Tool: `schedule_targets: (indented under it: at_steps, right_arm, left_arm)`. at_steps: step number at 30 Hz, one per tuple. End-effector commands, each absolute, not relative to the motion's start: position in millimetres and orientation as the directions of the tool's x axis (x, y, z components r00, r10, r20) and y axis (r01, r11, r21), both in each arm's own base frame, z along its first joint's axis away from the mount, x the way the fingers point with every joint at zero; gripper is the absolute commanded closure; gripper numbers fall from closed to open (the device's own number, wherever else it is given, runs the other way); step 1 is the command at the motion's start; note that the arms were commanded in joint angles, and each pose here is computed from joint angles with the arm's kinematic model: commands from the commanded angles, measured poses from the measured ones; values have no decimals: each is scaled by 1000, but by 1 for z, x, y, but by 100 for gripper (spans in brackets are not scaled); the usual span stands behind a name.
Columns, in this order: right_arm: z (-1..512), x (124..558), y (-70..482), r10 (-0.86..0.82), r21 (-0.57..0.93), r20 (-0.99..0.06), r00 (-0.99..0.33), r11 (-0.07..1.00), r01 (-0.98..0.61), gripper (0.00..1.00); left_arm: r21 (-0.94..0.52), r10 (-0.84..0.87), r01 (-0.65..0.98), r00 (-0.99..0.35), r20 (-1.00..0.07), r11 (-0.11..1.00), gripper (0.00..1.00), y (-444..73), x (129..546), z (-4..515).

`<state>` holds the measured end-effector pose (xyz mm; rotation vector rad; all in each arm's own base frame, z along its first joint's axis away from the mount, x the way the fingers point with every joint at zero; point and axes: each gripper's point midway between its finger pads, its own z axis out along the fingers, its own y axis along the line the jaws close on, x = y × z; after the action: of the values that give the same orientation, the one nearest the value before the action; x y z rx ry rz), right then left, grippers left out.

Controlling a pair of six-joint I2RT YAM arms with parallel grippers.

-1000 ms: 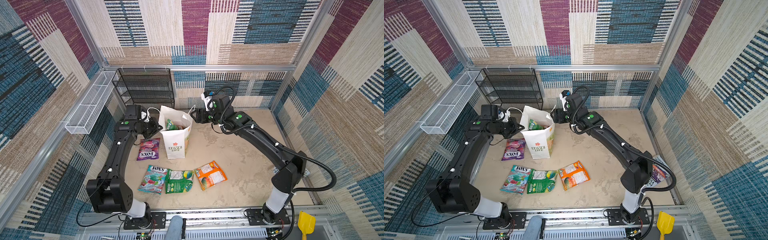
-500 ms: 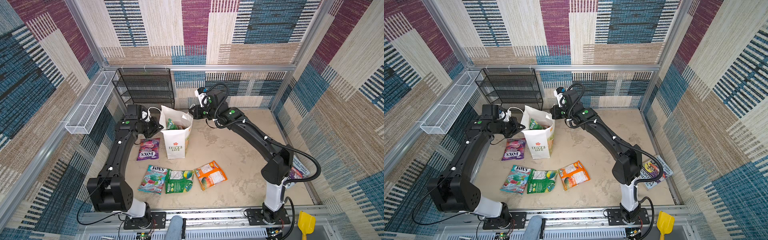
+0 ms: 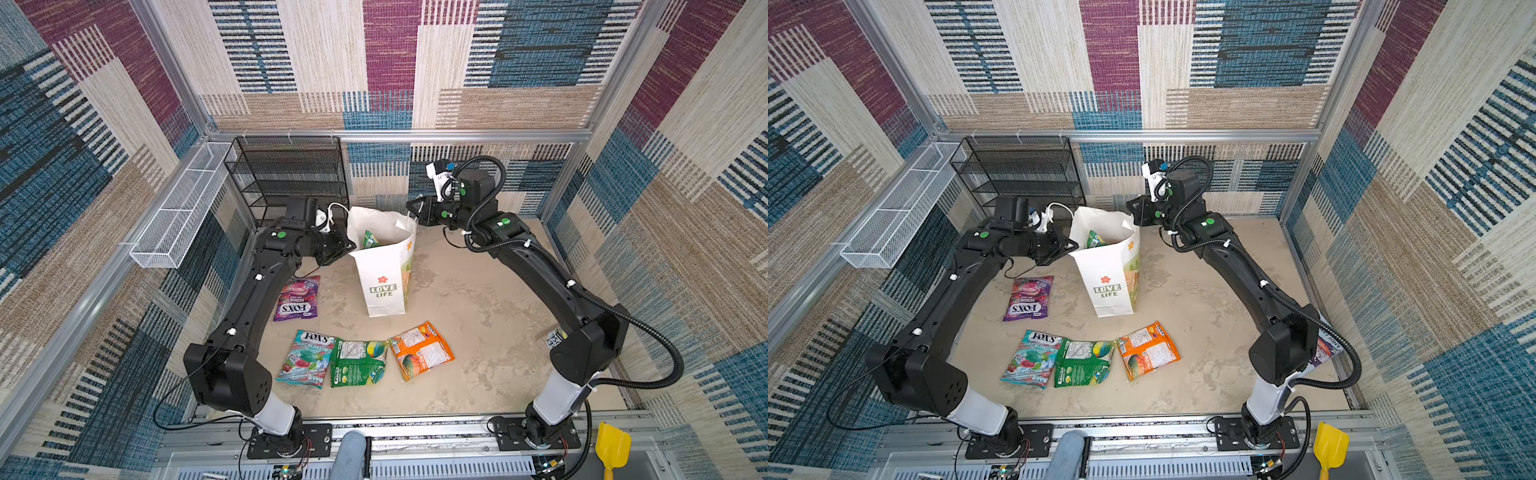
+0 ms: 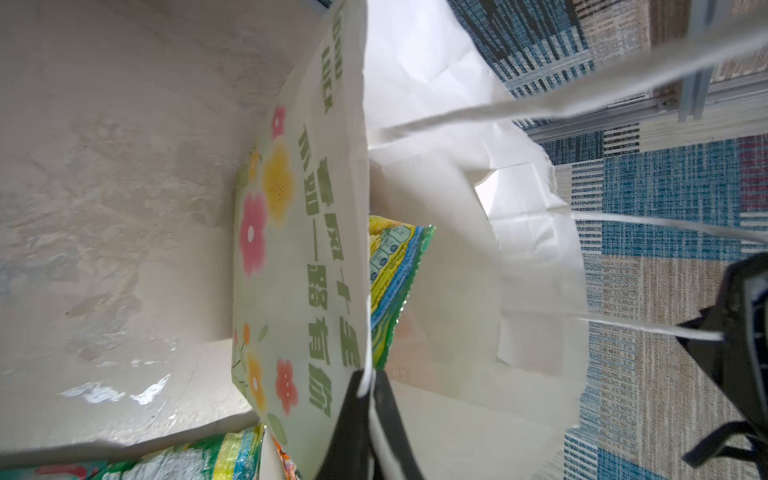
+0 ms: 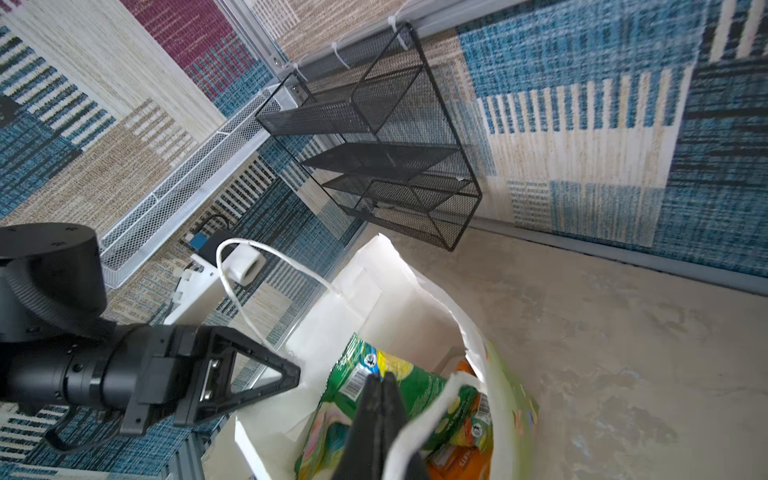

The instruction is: Place the snacks into the paper bag

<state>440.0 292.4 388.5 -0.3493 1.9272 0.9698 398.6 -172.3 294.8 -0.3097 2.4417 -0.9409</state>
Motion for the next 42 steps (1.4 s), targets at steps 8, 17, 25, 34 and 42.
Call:
schedule_targets:
  at_steps: [8,17,25,34,42]
  right_arm:
    - [384,430,251,185,466,-858,-478,672,-575,100]
    - [334,413,213,211,464,-850,-483,733,-497,100]
    - [358,388,189,255,421,-893,-372,765,-486,100]
    - [366,379,193,248,421,-896,-368,737,-528,100]
    - [357,378,195,242,430,-889,-389,733,-527,100]
  left_arm:
    - [-540,-334,-15,-801,-498,841,98,-234,419,278]
    - [-545,-251,79,-826,-505,835,35,-263,403,254]
    - [-515,-178,332,-680,-711,790,1,-263,360,332]
    - [-381,-165,212,-643,-748,900,1,-180,301,344]
    - [-372,-351,-141,-726,-592,917,1,-81,271,281]
